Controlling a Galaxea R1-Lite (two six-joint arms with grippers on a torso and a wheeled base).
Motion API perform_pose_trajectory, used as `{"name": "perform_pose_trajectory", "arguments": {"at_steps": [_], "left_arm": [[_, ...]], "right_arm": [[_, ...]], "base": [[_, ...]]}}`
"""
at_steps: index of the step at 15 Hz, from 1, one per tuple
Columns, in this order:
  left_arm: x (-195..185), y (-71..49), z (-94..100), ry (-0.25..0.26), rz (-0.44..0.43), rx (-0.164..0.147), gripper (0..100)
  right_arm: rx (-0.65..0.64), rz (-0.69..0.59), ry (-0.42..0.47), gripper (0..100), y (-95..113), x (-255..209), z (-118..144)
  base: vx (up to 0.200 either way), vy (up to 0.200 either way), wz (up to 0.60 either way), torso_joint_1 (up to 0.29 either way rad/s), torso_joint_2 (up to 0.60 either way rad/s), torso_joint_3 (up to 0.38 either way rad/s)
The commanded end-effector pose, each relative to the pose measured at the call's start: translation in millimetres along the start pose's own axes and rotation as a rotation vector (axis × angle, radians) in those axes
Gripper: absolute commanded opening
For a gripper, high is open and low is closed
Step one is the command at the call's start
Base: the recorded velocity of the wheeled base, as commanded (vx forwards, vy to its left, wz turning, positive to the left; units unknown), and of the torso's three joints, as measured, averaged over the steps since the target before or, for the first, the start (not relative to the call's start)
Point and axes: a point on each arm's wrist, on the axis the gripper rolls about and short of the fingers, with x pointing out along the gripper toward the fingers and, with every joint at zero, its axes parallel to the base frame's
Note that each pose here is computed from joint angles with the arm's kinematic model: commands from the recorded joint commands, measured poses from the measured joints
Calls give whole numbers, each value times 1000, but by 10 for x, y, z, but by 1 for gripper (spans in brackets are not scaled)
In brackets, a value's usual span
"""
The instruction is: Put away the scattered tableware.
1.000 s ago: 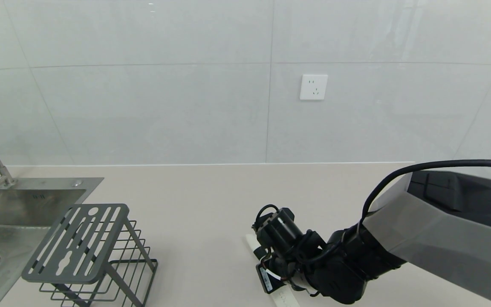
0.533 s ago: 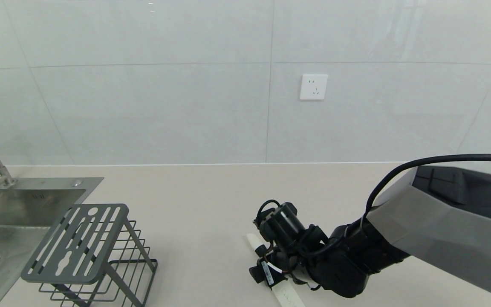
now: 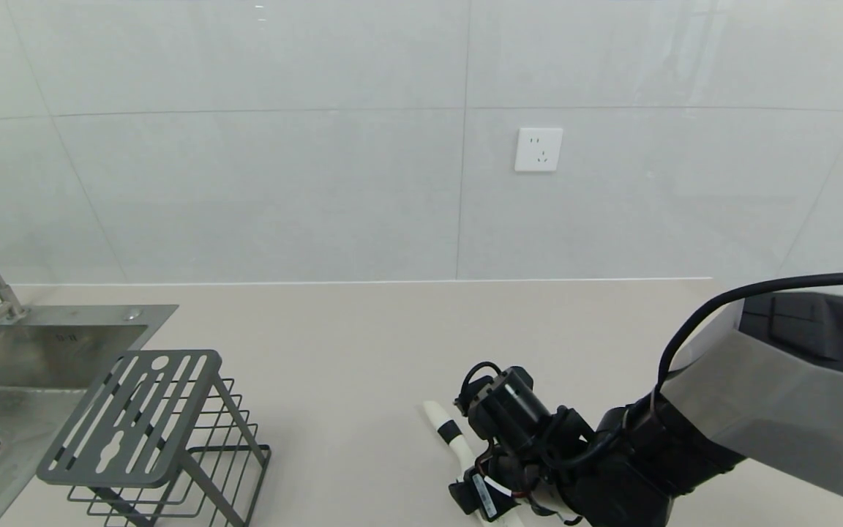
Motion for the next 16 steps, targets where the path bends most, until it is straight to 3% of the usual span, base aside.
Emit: {"name": "perform_pose_trajectory", "arguments": {"at_steps": [1,4,5,12,16], "left_arm": [[1,0,0,1,0,0,100],[1,0,0,1,2,0,100],[1,0,0,1,0,0,100],[1,0,0,1,0,0,100],[1,0,2,0,-2,-17,100]], "right_arm": [[-14,-2,13,100,-6,-5,-26],[-29,41,1,100,20,-3,-7],[-29,43,-6,0,24,-4,6],[-36,37,18,0,13,17,-59],[-51,55,-57,0,24,-157,89]], "base": [[0,0,0,0,0,0],[0,0,0,0,0,0],[0,0,0,0,0,0],[0,0,0,0,0,0],[0,0,0,0,0,0]]}}
